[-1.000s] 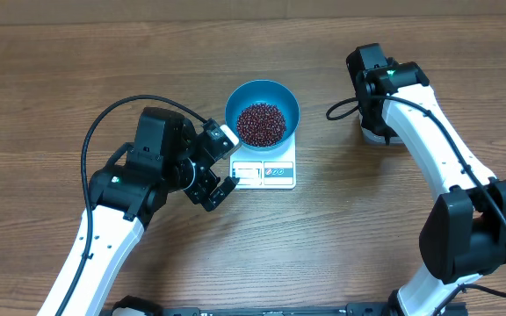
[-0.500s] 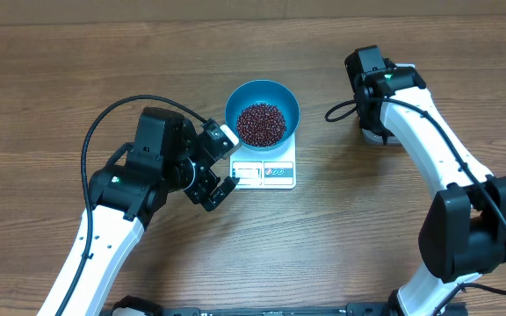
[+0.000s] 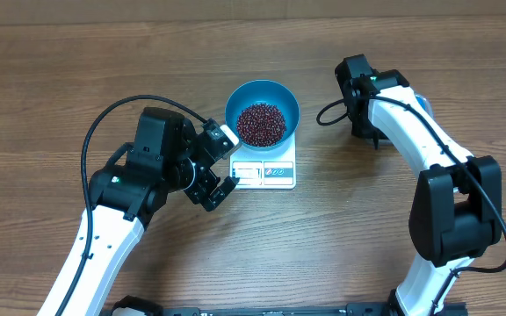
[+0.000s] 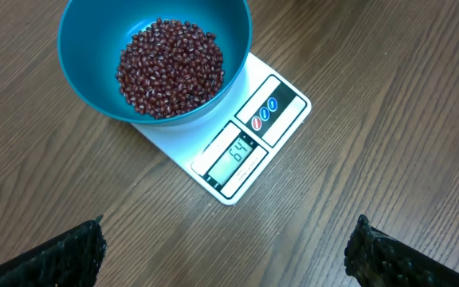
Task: Scoop item into bowl and weigh 150g on scale
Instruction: 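Move the empty scoop back over the bean tub with the right gripper, then lower the scoop into the beans in the tub, then drag the scoop through the beans and lift it filled, then carry the filled scoop over the teal bowl with the right gripper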
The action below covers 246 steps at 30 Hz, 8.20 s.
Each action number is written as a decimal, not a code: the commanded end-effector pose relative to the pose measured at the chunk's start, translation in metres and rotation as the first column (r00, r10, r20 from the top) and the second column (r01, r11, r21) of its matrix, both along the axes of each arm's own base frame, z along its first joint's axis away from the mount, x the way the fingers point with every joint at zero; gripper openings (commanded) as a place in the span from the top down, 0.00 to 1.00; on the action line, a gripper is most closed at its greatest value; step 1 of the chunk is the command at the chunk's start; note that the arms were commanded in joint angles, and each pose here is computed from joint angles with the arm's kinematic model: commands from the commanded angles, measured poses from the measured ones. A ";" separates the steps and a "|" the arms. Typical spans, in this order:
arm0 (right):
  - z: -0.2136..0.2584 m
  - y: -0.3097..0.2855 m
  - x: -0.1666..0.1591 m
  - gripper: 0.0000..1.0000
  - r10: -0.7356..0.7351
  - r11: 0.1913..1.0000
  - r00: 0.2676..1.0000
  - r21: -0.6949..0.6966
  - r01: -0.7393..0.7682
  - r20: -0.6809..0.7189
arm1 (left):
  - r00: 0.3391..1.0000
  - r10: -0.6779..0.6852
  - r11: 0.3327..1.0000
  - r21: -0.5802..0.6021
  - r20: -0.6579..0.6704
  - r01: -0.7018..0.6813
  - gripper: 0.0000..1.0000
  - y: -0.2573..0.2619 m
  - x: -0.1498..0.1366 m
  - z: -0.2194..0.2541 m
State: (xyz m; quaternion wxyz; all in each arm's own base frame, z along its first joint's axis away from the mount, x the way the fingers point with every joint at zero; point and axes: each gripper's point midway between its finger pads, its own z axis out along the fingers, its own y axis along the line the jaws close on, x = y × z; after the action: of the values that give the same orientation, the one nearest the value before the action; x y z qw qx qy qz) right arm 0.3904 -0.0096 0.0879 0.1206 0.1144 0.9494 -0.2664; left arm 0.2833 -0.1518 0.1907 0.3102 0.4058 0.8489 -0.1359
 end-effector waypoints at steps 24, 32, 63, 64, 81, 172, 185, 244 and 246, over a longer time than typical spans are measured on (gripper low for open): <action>0.015 0.040 0.005 0.96 0.029 0.958 0.997 0.283 -0.050 0.076 | 1.000 0.012 1.000 -0.004 -0.015 -0.012 0.00 -0.001 -0.003 -0.003; 0.012 0.052 0.009 0.96 0.024 0.919 0.996 0.390 -0.055 0.084 | 1.000 0.012 1.000 -0.004 -0.015 -0.012 0.00 -0.001 -0.003 -0.003; 0.015 0.051 0.021 0.96 -0.140 0.688 0.988 0.724 0.049 0.067 | 1.000 0.011 1.000 -0.004 -0.016 -0.012 0.00 -0.001 -0.003 -0.003; 0.016 0.048 0.021 0.96 -0.149 0.676 0.987 0.735 0.055 0.063 | 1.000 0.012 1.000 -0.004 -0.015 -0.012 0.00 -0.001 -0.003 -0.003; 0.018 0.028 0.015 0.96 -0.212 0.592 0.977 0.798 0.114 0.018 | 1.000 0.011 1.000 -0.004 -0.016 -0.012 0.01 -0.001 -0.003 -0.003; 0.073 -0.043 -0.026 0.96 -0.170 0.138 0.972 0.980 -0.140 0.163 | 1.000 0.012 1.000 -0.004 -0.015 -0.012 0.01 -0.001 -0.003 -0.003; 0.111 -0.023 -0.026 0.96 -0.102 -0.022 0.909 0.913 -0.408 0.404 | 1.000 0.011 1.000 -0.004 -0.016 -0.012 0.01 -0.001 -0.003 -0.003; 0.118 0.192 0.021 0.96 0.254 0.211 0.915 0.905 -0.369 0.314 | 1.000 0.011 1.000 -0.004 -0.016 -0.012 0.00 -0.001 -0.003 -0.003; 0.118 0.194 0.019 0.96 0.262 0.230 0.915 0.901 -0.368 0.307 | 1.000 0.012 1.000 -0.004 -0.015 -0.012 0.00 -0.001 -0.003 -0.003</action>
State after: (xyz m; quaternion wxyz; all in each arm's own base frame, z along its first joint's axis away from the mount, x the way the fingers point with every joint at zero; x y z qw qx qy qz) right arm 0.4025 0.1840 0.1927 0.0948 -0.0073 0.9116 0.3999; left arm 0.2831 -0.1517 0.1903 0.3094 0.4043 0.8498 -0.1365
